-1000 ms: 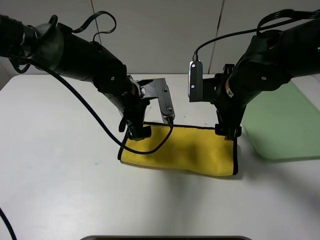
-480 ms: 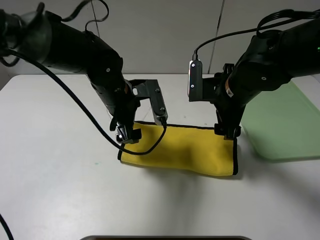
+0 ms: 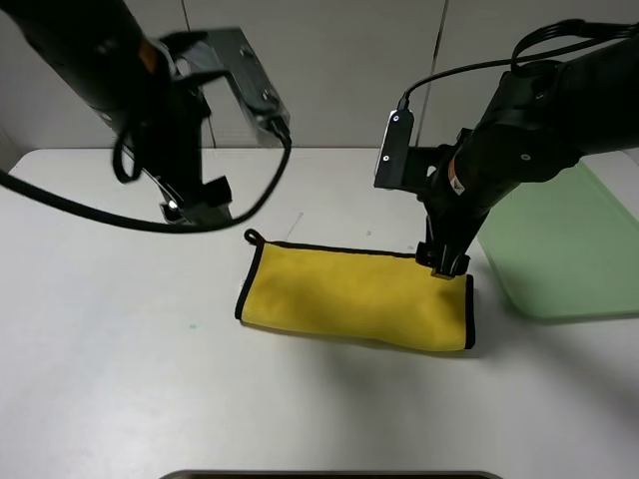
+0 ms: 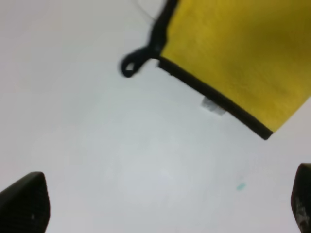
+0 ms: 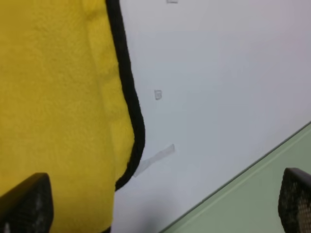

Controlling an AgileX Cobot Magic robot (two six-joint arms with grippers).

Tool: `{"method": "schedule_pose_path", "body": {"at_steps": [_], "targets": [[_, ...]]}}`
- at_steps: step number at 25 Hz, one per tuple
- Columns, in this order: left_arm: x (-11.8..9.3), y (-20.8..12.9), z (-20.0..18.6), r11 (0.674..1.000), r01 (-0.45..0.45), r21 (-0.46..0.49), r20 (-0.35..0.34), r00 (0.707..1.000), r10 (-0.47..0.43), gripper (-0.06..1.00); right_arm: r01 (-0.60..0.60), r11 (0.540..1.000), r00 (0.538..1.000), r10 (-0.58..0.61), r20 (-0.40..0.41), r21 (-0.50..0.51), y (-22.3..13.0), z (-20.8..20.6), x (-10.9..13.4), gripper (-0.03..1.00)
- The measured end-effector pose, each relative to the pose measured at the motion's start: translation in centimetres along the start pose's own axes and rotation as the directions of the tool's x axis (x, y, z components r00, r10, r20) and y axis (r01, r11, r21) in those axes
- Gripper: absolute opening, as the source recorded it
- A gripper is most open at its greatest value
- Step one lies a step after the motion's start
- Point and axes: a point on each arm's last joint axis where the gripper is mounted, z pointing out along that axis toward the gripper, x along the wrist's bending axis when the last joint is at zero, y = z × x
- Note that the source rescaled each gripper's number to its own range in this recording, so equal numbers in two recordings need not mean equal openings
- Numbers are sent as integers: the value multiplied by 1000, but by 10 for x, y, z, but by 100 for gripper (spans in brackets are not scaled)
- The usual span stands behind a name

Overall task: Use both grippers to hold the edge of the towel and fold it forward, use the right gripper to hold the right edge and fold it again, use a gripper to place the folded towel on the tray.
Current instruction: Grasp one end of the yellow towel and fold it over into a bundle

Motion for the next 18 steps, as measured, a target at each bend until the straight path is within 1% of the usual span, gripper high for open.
{"method": "schedule_pose_path", "body": {"at_steps": [4,7,11,14,16,18], "targets": [[6,-15,-59,995,78,-59,-49,996,-81,100,-41,999,999,41,1,-23,2,0,0,100],[6,-31,-97,982,160,-103,-72,983,-167,100,-63,998,998,62,-6,-32,3,0,0,100],[4,-53,-142,944,273,-187,-90,952,-294,100,-99,994,995,98,-18,-56,5,0,1,100],[-1,-72,-170,912,339,-232,-91,926,-367,100,-122,991,992,120,-29,-62,6,0,2,100],[-5,-85,-188,890,375,-260,-84,909,-408,100,-132,989,991,130,-33,-69,7,0,2,100],[-11,-97,-201,863,410,-295,-61,893,-445,100,-142,987,989,140,-38,-72,7,0,2,100]]}}
